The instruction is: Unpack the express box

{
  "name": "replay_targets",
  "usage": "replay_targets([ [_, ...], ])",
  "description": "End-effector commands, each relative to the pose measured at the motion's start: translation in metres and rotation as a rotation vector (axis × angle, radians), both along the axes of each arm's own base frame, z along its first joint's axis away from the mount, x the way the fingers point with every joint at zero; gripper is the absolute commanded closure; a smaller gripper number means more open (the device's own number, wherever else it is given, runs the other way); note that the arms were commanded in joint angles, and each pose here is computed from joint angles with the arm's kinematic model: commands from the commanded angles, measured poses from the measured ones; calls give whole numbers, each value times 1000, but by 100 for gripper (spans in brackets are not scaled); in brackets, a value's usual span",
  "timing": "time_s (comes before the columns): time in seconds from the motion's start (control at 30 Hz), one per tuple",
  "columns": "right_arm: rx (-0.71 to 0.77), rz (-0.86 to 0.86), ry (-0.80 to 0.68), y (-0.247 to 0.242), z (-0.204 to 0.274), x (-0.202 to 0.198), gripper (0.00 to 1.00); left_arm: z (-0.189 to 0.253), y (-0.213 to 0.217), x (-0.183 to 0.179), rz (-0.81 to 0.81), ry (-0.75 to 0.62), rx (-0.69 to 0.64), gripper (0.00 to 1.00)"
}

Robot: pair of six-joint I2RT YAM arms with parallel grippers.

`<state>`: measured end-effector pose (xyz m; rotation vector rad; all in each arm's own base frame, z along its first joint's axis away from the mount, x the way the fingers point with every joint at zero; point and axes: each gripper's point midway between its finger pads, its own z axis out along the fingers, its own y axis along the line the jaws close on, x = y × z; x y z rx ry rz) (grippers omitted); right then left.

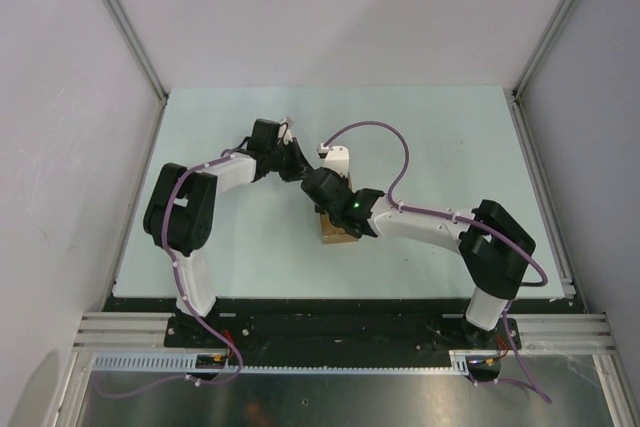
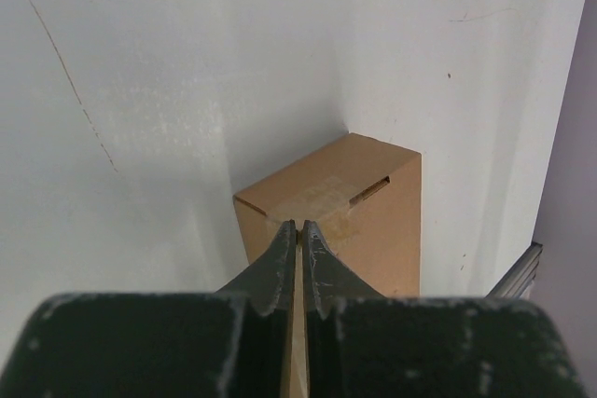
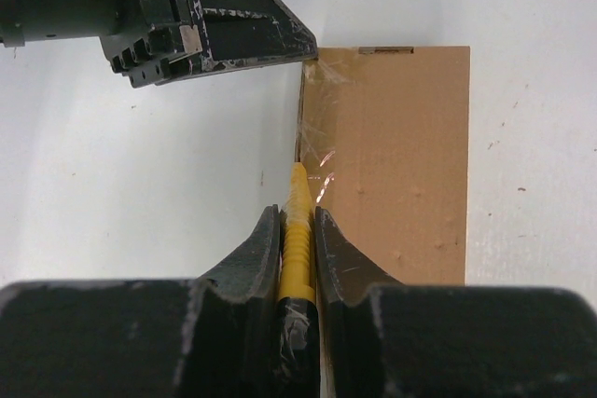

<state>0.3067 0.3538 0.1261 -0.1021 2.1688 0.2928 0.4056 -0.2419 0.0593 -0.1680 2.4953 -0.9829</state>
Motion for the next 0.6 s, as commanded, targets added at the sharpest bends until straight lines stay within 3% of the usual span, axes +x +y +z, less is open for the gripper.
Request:
replay_targets([
  [0.0, -71, 73, 138, -12, -18, -37, 100, -57, 42, -9, 127, 92, 218, 95],
  [0.57, -137, 82, 126, -23, -25, -67, 100, -59, 45, -10, 154, 102, 230, 95],
])
